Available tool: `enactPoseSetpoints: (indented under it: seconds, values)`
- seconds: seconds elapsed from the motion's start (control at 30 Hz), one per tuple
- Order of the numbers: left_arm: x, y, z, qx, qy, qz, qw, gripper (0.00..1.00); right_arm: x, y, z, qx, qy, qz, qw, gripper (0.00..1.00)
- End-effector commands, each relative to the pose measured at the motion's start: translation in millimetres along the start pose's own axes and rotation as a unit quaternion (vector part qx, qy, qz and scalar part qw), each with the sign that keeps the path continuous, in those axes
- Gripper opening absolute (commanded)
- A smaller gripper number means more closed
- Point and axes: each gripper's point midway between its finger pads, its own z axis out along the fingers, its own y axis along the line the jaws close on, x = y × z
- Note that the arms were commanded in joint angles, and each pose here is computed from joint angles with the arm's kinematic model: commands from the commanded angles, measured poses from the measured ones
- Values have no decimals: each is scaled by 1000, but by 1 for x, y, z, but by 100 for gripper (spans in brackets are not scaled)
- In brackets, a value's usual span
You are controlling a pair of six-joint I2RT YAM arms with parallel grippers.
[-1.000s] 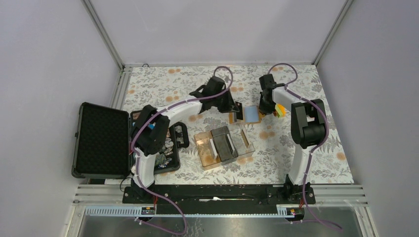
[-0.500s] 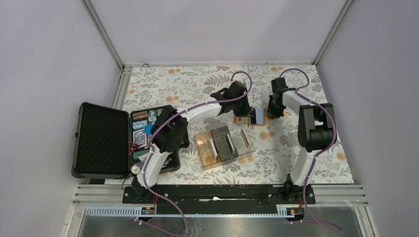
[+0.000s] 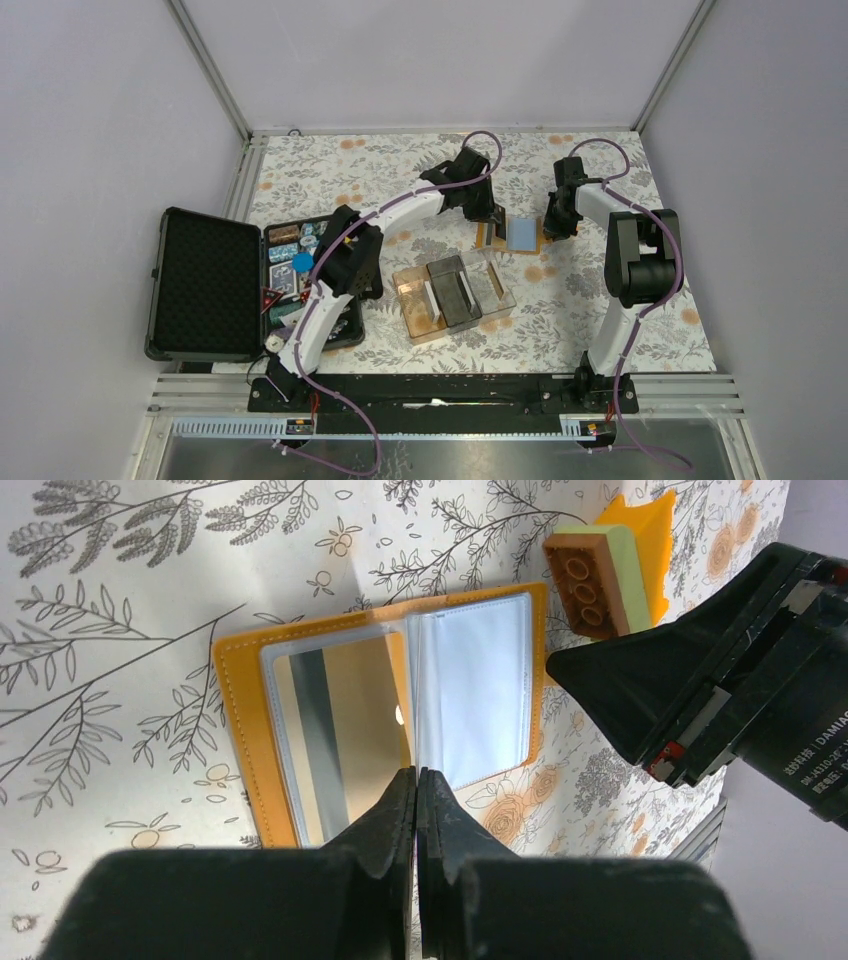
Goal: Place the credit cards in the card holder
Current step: Move the card holder to the center of the board.
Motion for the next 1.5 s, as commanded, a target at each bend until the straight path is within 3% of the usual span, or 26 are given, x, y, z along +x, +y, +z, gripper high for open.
enactPoseSetpoints:
  seconds: [0.0,1.47]
  values:
    - [1,-19,0,34,25,36,998,0,-7,2,-8,-13,-13,-4,1000,0]
    - [11,-6,28,44,44,7,998,0,-3,6,-6,-27,-3,-4,1000,0]
